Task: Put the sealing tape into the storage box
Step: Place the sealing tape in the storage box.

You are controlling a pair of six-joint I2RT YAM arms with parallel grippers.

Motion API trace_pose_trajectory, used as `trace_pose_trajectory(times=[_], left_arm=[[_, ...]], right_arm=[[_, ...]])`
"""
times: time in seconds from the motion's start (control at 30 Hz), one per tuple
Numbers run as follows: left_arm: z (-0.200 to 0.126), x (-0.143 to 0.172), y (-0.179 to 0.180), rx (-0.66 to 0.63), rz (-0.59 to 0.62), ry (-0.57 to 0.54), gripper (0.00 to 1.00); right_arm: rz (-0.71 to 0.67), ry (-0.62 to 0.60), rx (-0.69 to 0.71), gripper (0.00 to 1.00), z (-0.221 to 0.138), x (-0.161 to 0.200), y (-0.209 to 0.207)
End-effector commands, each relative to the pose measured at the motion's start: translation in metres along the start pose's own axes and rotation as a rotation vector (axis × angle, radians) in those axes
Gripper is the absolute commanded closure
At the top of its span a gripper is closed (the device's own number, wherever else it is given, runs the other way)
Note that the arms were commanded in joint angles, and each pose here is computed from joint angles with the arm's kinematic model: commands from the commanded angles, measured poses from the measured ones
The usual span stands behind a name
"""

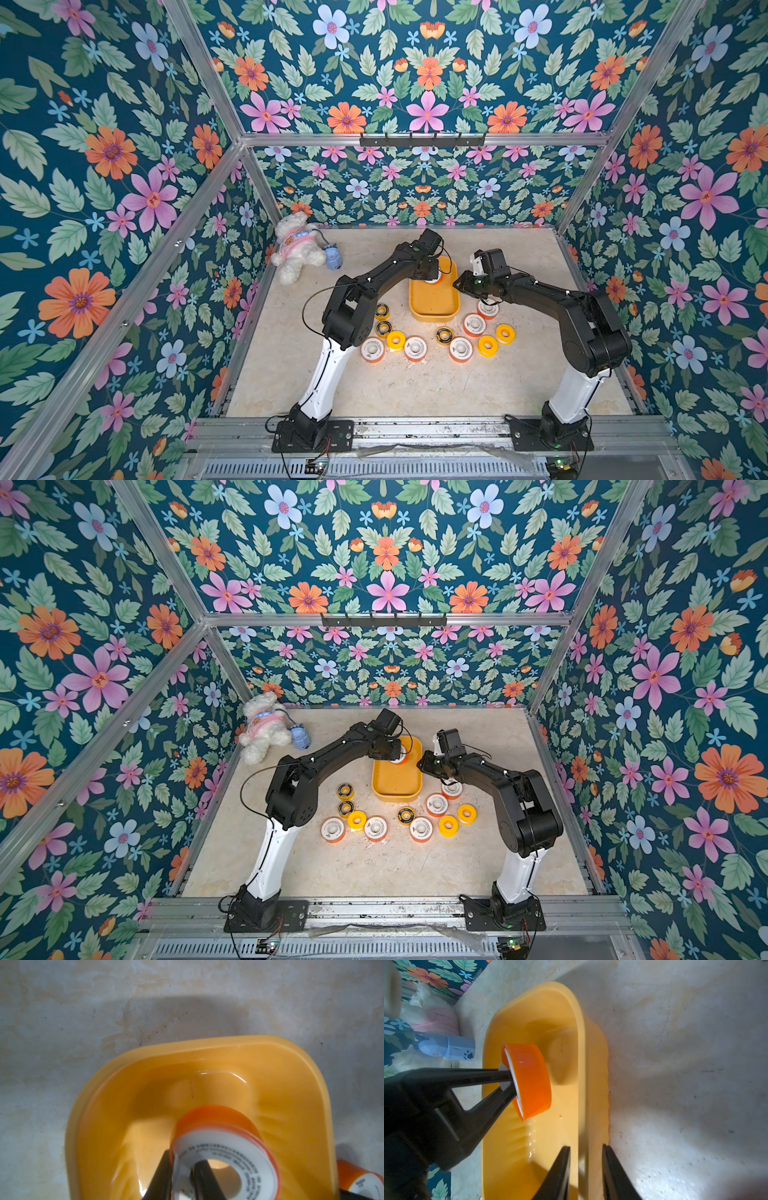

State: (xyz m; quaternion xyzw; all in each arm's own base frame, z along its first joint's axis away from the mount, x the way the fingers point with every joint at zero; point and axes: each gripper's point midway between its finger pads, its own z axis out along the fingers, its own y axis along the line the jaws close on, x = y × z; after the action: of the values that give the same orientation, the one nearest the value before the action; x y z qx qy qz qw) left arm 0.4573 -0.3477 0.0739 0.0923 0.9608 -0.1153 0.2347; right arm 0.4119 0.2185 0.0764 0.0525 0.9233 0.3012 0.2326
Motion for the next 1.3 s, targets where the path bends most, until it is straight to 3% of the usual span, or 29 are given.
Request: trace_pose_trajectory(times=[0.0,0.67,1.0,1.27], left_arm=[[0.002,-0.004,-0.004,0.014,0.015,-0.003,0.77],[0.031,-0.017,-0.007,0.059,-0.035,-0.017,0.72],[0.038,-0.020,-0.014,0.128,-0.077,-0.014,0.59],[0.037,-0.026,-0.018,0.157,-0.098,-0.033,0.62]], right_arm=[[0.001,0.008,-0.003,0.68,0.000,0.001,0.002],[0.001,0.021,-0.003,0.69,0.003,0.004,0.003],[0.001,0.021,0.004,0.69,0.002,0.004,0.001],[-0.002,0.019,0.008,0.69,0.002,0.004,0.001]])
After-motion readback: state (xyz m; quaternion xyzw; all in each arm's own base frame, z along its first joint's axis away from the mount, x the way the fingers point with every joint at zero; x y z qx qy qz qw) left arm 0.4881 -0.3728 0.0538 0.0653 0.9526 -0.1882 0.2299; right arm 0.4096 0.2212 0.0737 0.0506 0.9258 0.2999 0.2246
